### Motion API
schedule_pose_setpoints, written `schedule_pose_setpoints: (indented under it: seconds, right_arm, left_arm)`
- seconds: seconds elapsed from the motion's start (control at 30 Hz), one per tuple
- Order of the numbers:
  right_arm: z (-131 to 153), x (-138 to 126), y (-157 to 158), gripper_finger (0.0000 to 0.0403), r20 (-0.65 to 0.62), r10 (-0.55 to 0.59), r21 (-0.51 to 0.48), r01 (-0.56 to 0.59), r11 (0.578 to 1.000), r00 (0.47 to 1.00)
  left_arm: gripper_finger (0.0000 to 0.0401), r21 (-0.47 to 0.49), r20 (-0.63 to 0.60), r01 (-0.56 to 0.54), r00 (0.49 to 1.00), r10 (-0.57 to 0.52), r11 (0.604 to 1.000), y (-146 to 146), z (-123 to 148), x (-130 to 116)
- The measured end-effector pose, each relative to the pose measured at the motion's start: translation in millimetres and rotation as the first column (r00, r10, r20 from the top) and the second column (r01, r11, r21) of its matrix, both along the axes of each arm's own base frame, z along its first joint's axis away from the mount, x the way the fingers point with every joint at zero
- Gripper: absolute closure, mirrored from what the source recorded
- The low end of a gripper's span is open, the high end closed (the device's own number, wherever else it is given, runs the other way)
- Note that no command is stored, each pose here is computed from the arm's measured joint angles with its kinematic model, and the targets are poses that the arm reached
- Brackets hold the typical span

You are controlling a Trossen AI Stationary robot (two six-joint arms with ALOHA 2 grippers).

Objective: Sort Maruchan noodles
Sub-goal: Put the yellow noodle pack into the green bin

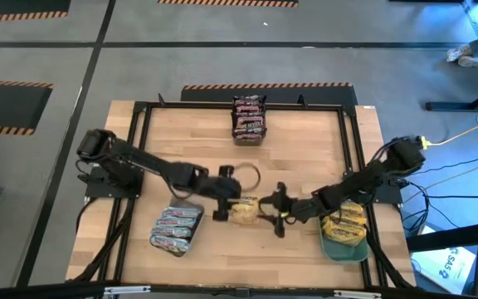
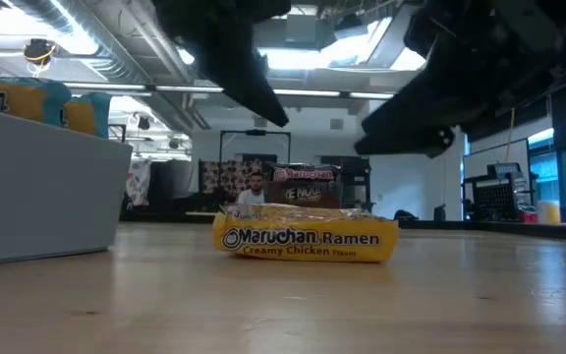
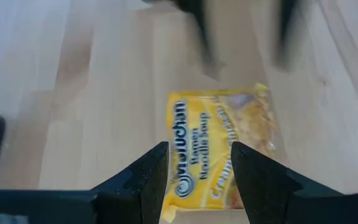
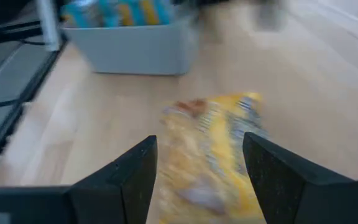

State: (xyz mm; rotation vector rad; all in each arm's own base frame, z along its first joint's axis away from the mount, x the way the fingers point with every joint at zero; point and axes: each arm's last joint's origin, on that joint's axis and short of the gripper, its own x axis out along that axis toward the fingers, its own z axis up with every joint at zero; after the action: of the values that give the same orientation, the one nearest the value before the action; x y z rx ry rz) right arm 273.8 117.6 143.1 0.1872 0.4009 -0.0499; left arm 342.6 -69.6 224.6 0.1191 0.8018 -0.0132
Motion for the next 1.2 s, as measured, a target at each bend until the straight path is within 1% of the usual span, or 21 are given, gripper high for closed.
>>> schedule_pose_setpoints:
  seconds: [0.07, 0.13, 0.2, 0.27, 0.3, 0.33, 0.37, 0.47, 0.53, 0.6, 0.67, 0.73, 0.8, 0.83, 0.87, 0.93, 1.03, 1.07, 1.13, 1.2]
  right_arm:
    - [-5, 10, 6, 0.018, 0.004, 0.049, -0.016, -0.049, 0.999, 0.999]
    - [-11, 18, 10, 0.018, -0.018, 0.068, -0.033, -0.069, 0.997, 0.998]
    - [-18, 27, 15, 0.018, -0.036, 0.086, -0.042, -0.088, 0.995, 0.996]
    - [-24, 35, 19, 0.018, -0.054, 0.09, -0.05, -0.093, 0.994, 0.994]
    - [-25, 40, 21, 0.018, -0.054, 0.095, -0.048, -0.097, 0.994, 0.994]
    - [-25, 44, 24, 0.018, -0.052, 0.103, -0.043, -0.105, 0.994, 0.993]
    - [-26, 45, 25, 0.018, -0.056, 0.108, -0.043, -0.11, 0.993, 0.993]
    - [-29, 51, 28, 0.018, -0.08, 0.134, -0.037, -0.137, 0.99, 0.988]
    - [-31, 51, 29, 0.018, -0.112, 0.139, -0.043, -0.145, 0.988, 0.984]
    - [-32, 50, 30, 0.018, -0.133, 0.143, -0.049, -0.15, 0.987, 0.981]
    - [-33, 48, 32, 0.018, -0.151, 0.147, -0.059, -0.157, 0.986, 0.978]
    - [-34, 47, 33, 0.018, -0.158, 0.145, -0.062, -0.157, 0.986, 0.977]
    - [-35, 46, 34, 0.018, -0.172, 0.143, -0.064, -0.156, 0.986, 0.975]
    - [-35, 46, 34, 0.018, -0.176, 0.14, -0.067, -0.154, 0.986, 0.974]
    - [-35, 45, 34, 0.018, -0.179, 0.138, -0.069, -0.153, 0.986, 0.974]
    - [-36, 44, 35, 0.018, -0.183, 0.135, -0.077, -0.151, 0.986, 0.974]
    - [-38, 44, 35, 0.018, -0.187, 0.125, -0.09, -0.144, 0.985, 0.974]
    - [-38, 44, 35, 0.018, -0.187, 0.126, -0.092, -0.145, 0.985, 0.974]
    - [-40, 45, 34, 0.018, -0.19, 0.117, -0.098, -0.137, 0.986, 0.975]
    - [-41, 45, 34, 0.018, -0.192, 0.106, -0.108, -0.128, 0.986, 0.976]
  left_arm:
    - [0.023, -0.061, -0.011, -0.03, 1.0, 0.029, 0.998, 16, -3, -4]
    - [0.023, -0.1, -0.026, -0.069, 0.997, 0.067, 0.993, 30, -10, -4]
    - [0.023, -0.1, -0.049, -0.105, 0.994, 0.1, 0.989, 42, -19, -7]
    - [0.023, -0.082, -0.056, -0.117, 0.992, 0.113, 0.99, 52, -30, -6]
    - [0.023, -0.078, -0.078, -0.129, 0.989, 0.123, 0.989, 56, -36, -10]
    - [0.023, -0.092, -0.087, -0.137, 0.988, 0.129, 0.986, 59, -41, -11]
    - [0.023, -0.127, -0.072, -0.135, 0.989, 0.127, 0.983, 62, -45, -8]
    - [0.023, -0.24, -0.054, -0.111, 0.993, 0.101, 0.964, 68, -51, -9]
    - [0.023, -0.295, 0.004, -0.082, 0.996, 0.088, 0.952, 70, -53, -1]
    - [0.023, -0.339, -0.014, -0.054, 0.999, 0.052, 0.939, 71, -57, -4]
    - [0.0228, -0.369, 0.016, -0.025, 0.999, 0.034, 0.929, 71, -63, 4]
    - [0.0222, -0.387, -0.003, -0.048, 0.999, 0.05, 0.921, 72, -68, 4]
    - [0.0212, -0.406, 0.004, -0.061, 0.998, 0.069, 0.912, 74, -71, 12]
    - [0.0205, -0.421, -0.013, -0.072, 0.997, 0.073, 0.904, 75, -75, 13]
    - [0.0198, -0.439, -0.034, -0.078, 0.997, 0.07, 0.895, 76, -78, 13]
    - [0.018, -0.482, -0.039, -0.084, 0.996, 0.074, 0.872, 77, -84, 21]
    - [0.0158, -0.558, -0.099, -0.111, 0.993, 0.067, 0.822, 74, -96, 25]
    - [0.0153, -0.58, -0.126, -0.132, 0.989, 0.071, 0.804, 74, -102, 25]
    - [0.0148, -0.636, -0.174, -0.164, 0.982, 0.066, 0.754, 73, -110, 26]
    - [0.0147, -0.68, -0.197, -0.166, 0.98, 0.04, 0.714, 73, -115, 27]
